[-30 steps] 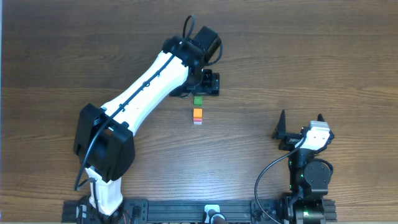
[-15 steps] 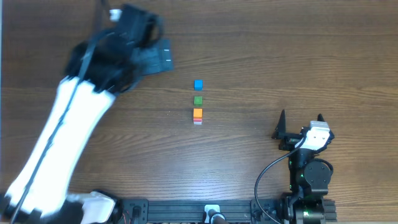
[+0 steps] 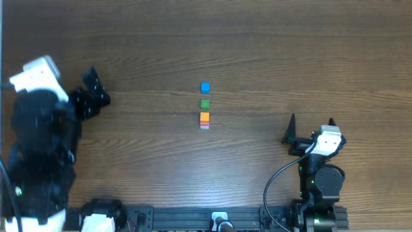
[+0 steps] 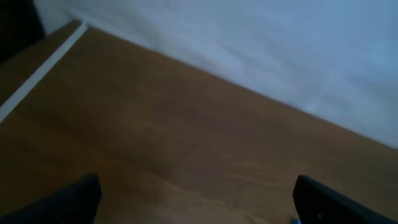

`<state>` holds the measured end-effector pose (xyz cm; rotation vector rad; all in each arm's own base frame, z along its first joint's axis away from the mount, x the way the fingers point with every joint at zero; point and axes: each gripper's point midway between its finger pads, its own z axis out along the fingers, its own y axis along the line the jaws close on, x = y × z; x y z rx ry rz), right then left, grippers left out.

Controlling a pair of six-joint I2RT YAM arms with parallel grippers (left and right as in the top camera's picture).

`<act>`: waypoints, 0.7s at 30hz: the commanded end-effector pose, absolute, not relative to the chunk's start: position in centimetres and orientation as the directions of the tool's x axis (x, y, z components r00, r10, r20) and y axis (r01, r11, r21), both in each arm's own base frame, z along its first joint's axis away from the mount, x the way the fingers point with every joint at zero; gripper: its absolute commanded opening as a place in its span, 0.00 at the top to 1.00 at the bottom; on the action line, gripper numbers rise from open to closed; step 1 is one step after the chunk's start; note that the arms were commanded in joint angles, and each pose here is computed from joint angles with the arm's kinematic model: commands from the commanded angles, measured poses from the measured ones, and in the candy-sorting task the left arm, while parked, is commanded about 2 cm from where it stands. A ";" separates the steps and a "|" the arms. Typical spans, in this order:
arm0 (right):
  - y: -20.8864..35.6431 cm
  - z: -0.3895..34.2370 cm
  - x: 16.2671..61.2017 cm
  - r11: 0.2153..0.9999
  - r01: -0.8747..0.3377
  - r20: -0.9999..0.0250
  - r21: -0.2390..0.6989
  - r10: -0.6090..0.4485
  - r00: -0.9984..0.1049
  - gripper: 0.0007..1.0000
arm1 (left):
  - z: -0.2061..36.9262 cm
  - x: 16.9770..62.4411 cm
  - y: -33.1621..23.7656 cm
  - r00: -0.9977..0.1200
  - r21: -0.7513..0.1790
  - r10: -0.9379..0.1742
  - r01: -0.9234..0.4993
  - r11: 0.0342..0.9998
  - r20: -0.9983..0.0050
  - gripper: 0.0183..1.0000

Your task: Stack Cubes

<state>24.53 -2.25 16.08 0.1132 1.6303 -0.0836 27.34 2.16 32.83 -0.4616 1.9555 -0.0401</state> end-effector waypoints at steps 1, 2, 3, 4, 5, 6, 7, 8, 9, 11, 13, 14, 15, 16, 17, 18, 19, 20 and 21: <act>-2.0 15.9 24.5 0.994 0.111 -0.998 0.011 0.018 -0.063 0.01 | 29.4 26.0 0.7 -0.333 -0.240 -0.298 -0.205 0.949 -0.895 0.00; -2.0 15.9 24.5 0.994 0.111 -0.998 0.011 0.018 -0.063 0.01 | 28.7 25.8 0.6 -0.317 -0.247 -0.300 -0.197 0.949 -0.900 0.00; -2.0 15.9 24.5 0.994 0.111 -0.998 0.011 0.018 -0.063 0.01 | 28.0 25.6 0.7 -0.300 -0.254 -0.304 -0.193 0.948 -0.904 0.00; -2.0 15.9 24.5 0.994 0.111 -0.998 0.011 0.018 -0.063 0.01 | 27.4 25.4 0.7 -0.282 -0.259 -0.306 -0.191 0.947 -0.909 0.00; -2.0 15.9 24.5 0.994 0.111 -0.998 0.011 0.018 -0.063 0.01 | 26.7 25.1 1.0 -0.260 -0.261 -0.307 -0.196 0.945 -0.915 0.00; -2.0 15.9 24.5 0.994 0.111 -0.998 0.011 0.018 -0.063 0.01 | 26.3 24.9 1.2 -0.247 -0.263 -0.310 -0.206 0.943 -0.918 0.00; -2.0 15.9 24.5 0.994 0.111 -0.998 0.011 0.018 -0.063 0.01 | 25.2 24.3 2.2 -0.211 -0.279 -0.335 -0.257 0.926 -0.918 0.00; -2.0 15.9 24.5 0.994 0.111 -0.998 0.011 0.018 -0.063 0.01 | 24.6 23.9 2.8 -0.194 -0.280 -0.343 -0.289 0.915 -0.919 0.00; -2.0 15.9 24.5 0.994 0.111 -0.998 0.011 0.018 -0.063 0.01 | 24.3 23.5 3.4 -0.178 -0.276 -0.344 -0.318 0.907 -0.922 0.00; -2.0 15.9 24.5 0.994 0.111 -0.998 0.011 0.018 -0.063 0.01 | 23.5 22.7 4.7 -0.152 -0.259 -0.337 -0.383 0.887 -0.929 0.00; -2.0 15.9 24.5 0.994 0.111 -0.998 0.011 0.018 -0.063 0.01 | 22.8 22.0 5.4 -0.132 -0.256 -0.336 -0.416 0.873 -0.932 0.00; -2.0 15.9 24.5 0.994 0.111 -0.998 0.011 0.018 -0.063 0.01 | 22.5 21.8 5.4 -0.126 -0.261 -0.338 -0.412 0.873 -0.933 0.00; -2.0 15.9 24.5 0.994 0.111 -0.998 0.011 0.018 -0.063 0.01 | 22.3 21.6 5.2 -0.121 -0.270 -0.342 -0.401 0.875 -0.932 0.00; -2.0 15.9 24.5 0.994 0.111 -0.998 0.011 0.018 -0.063 0.01 | 21.9 21.4 4.9 -0.121 -0.279 -0.346 -0.381 0.882 -0.930 0.00; -2.0 15.9 24.5 0.994 0.111 -0.998 0.011 0.018 -0.063 0.01 | 21.8 21.2 4.7 -0.117 -0.286 -0.349 -0.368 0.885 -0.930 0.00; -2.0 15.9 24.5 0.994 0.111 -0.998 0.011 0.018 -0.063 0.01 | 21.7 21.0 4.5 -0.104 -0.298 -0.353 -0.348 0.889 -0.930 0.00; -2.0 15.9 24.5 0.994 0.111 -0.998 0.011 0.018 -0.063 0.01 | 21.7 20.9 4.3 -0.092 -0.309 -0.356 -0.329 0.892 -0.930 0.00; -2.0 15.9 24.5 0.994 0.111 -0.998 0.011 0.018 -0.063 0.01 | 21.8 20.7 3.9 -0.078 -0.321 -0.360 -0.304 0.897 -0.930 0.00; -2.0 15.9 24.5 0.994 0.111 -0.998 0.011 0.018 -0.063 0.01 | 21.8 20.5 3.6 -0.071 -0.321 -0.352 -0.274 0.907 -0.933 0.00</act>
